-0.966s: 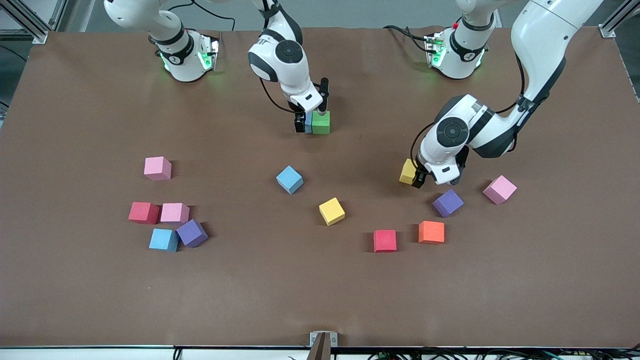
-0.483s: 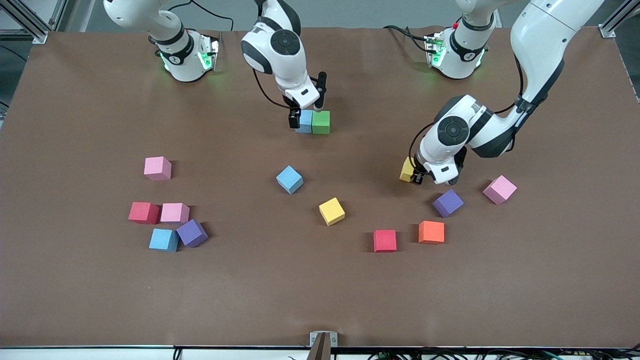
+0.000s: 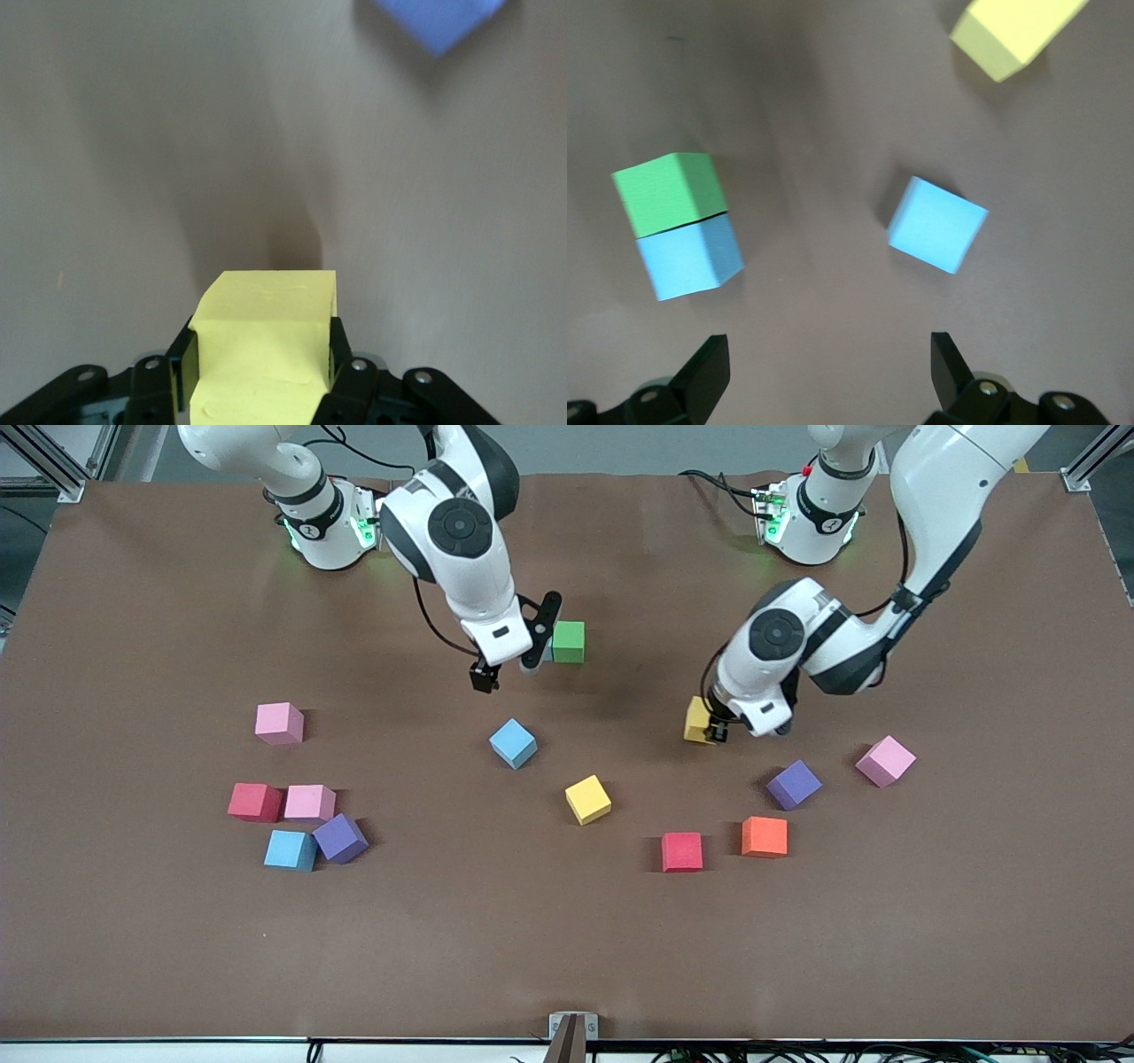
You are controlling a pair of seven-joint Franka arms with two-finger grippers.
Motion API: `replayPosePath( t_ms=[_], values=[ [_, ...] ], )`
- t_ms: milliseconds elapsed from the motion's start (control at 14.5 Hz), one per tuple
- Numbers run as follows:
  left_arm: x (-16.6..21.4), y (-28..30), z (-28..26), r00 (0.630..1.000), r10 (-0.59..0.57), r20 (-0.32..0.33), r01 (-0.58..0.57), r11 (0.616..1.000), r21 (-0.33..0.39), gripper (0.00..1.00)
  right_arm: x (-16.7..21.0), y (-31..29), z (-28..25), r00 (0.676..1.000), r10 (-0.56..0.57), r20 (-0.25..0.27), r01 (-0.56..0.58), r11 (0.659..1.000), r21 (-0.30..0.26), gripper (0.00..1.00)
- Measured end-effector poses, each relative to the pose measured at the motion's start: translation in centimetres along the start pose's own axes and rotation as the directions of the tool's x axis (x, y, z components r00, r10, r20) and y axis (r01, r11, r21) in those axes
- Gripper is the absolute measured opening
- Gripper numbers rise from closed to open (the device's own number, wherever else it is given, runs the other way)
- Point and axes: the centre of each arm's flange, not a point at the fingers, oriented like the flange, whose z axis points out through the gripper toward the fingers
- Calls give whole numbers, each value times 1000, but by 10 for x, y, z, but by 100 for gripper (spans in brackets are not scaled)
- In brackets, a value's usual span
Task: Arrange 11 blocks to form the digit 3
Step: 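Carry the yellow block with the left gripper while the right gripper grasps blue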
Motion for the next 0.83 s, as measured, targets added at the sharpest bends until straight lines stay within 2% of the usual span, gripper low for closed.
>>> replayPosePath(
  t_ms=[207,345,690,828],
  values=[
    [-58,-27,-16,998,-61,7,61,998,7,58,5,27,45,999,52,-8,-52,999,-4,100],
    [-89,-46,-20,993,-114,11,114,993,11,58,13,31,69,997,78,-24,-78,997,14,100],
    [-141,-86,-10,981,-192,-1,192,981,36,58,30,29,99,991,114,-69,-114,993,12,100],
    [-155,-98,-5,984,-179,3,179,982,55,58,32,31,108,989,131,-76,-131,991,6,100]
  ],
)
